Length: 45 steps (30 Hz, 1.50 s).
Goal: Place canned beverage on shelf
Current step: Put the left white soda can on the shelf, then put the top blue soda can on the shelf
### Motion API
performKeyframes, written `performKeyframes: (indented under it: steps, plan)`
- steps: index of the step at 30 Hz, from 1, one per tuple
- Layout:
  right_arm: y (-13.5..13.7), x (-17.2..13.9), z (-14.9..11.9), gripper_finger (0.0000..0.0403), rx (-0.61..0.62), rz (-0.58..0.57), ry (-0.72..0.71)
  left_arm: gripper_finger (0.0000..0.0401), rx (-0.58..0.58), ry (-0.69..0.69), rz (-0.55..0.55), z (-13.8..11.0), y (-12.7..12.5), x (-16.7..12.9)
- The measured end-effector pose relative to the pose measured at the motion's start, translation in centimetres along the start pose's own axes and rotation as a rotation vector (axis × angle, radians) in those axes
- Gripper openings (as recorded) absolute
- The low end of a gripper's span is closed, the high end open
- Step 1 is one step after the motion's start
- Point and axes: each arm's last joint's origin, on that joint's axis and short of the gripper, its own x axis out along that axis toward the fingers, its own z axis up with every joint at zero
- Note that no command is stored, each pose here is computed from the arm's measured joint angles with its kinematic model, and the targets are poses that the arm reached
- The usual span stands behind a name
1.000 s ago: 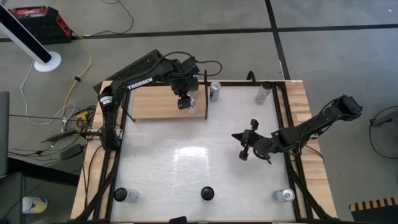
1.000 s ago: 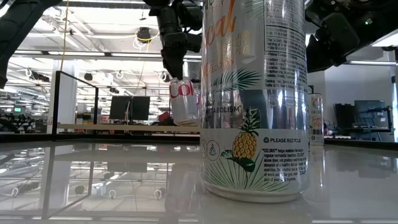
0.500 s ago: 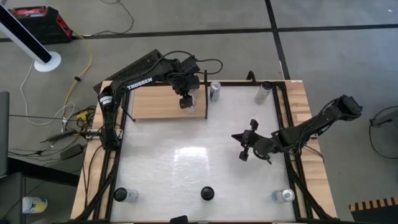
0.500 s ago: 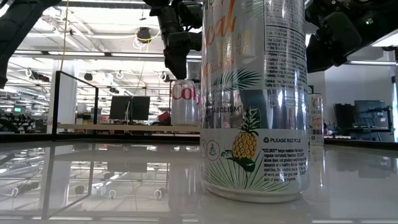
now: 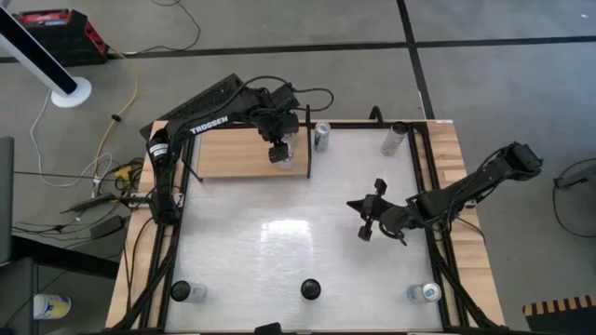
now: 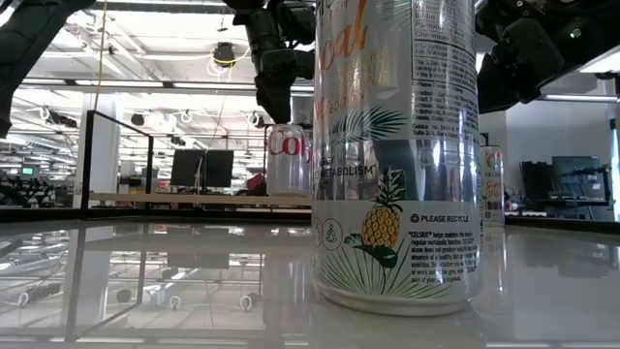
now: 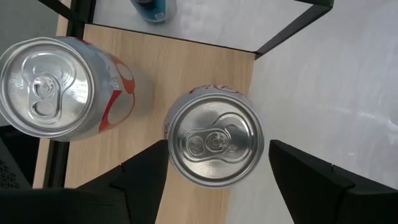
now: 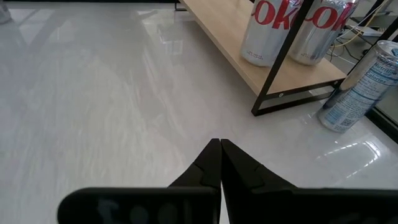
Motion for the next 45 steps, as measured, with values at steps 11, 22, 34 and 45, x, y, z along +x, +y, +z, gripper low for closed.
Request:
performKeyframes:
  steps: [11,22,34,45]
  plan:
    - [0.0,0.0,0.0,0.0027,-0.001,0.001,0.001,0.0261,0.007,-0.036,0.070,0.2,0.2,-2.2]
    - [0.5,-0.4,-0.2,0.0027,-0.008,0.036,0.001,0.0261,-0.015,0.108,0.153,-1.1,0.5,-3.1]
    - [1.6,-1.4,-0.5,0.0027,0.047,0.094,-0.003,0.0261,-0.030,0.227,0.096,-3.5,1.2,1.7]
    - [1.9,-1.2,-0.8,0.0027,0.063,0.094,0.011,0.0261,-0.010,0.136,0.072,-2.6,1.1,1.9]
